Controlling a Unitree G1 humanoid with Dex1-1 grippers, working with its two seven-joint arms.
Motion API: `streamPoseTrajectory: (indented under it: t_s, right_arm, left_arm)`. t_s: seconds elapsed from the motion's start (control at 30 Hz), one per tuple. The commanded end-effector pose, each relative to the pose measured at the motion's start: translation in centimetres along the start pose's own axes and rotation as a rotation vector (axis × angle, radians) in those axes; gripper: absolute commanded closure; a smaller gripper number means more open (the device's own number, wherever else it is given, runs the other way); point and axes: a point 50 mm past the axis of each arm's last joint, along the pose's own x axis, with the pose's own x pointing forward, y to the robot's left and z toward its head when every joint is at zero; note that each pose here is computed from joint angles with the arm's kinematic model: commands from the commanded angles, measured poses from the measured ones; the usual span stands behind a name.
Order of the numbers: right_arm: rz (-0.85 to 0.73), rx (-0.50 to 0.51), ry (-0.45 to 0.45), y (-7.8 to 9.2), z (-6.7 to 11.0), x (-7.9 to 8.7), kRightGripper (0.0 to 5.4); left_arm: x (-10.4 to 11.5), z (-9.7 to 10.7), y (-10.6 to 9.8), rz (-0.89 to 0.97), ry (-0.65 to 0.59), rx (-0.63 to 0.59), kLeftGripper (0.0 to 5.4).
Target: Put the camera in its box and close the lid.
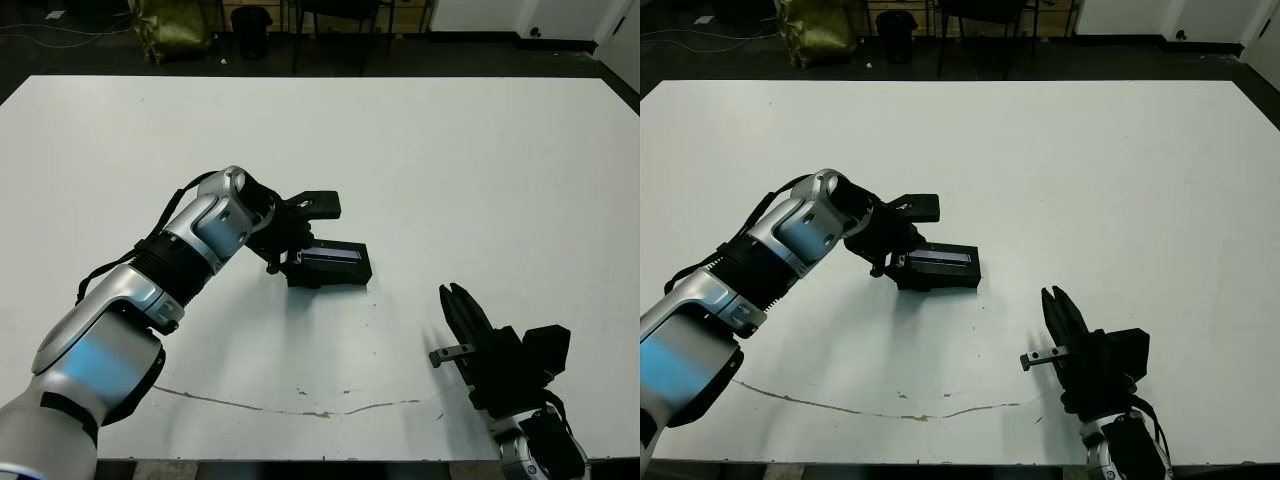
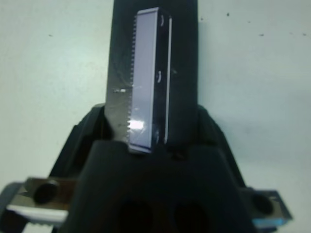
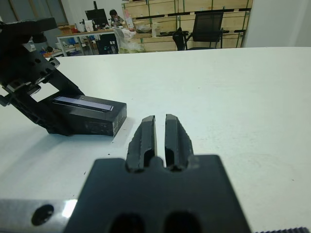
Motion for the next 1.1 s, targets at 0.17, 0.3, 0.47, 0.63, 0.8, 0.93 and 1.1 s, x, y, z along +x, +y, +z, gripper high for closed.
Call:
streamPoseTrajectory:
  t_s: [0.17,0.3,0.47,0.63,0.8,0.93,1.1]
  right_arm:
    - [-0.028,0.002,0.082,-0.4,-1.2,-1.4,5.40]
    - [-0.033,0.013,0.084,-0.4,-1.2,-1.4,5.40]
    - [-0.037,0.003,0.083,-0.5,-1.1,-1.5,5.40]
    - [-0.036,0.003,0.080,-0.5,-1.0,-1.5,5.40]
    - [-0.039,0.005,0.084,-0.5,-1.0,-1.6,5.40]
    - [-0.051,-0.003,0.085,-0.4,-0.8,-1.6,5.40]
    - [-0.051,0.013,0.084,-0.4,-0.8,-1.6,5.40]
  left_arm:
    - [0.3,-3.2,-0.4,-0.023,0.048,-0.067,2.76]
    - [0.5,-3.7,-0.6,-0.021,0.050,-0.086,2.76]
    - [0.9,-4.2,-1.0,-0.039,0.050,-0.118,2.76]
    - [1.3,-4.4,-1.3,-0.053,0.087,-0.054,2.77]
    - [1.5,-4.8,-1.5,-0.080,0.113,0.048,1.64]
    - [1.5,-5.2,-1.5,-0.064,0.140,0.104,0.72]
    - [1.4,-5.4,-1.4,-0.030,0.154,0.198,0.02]
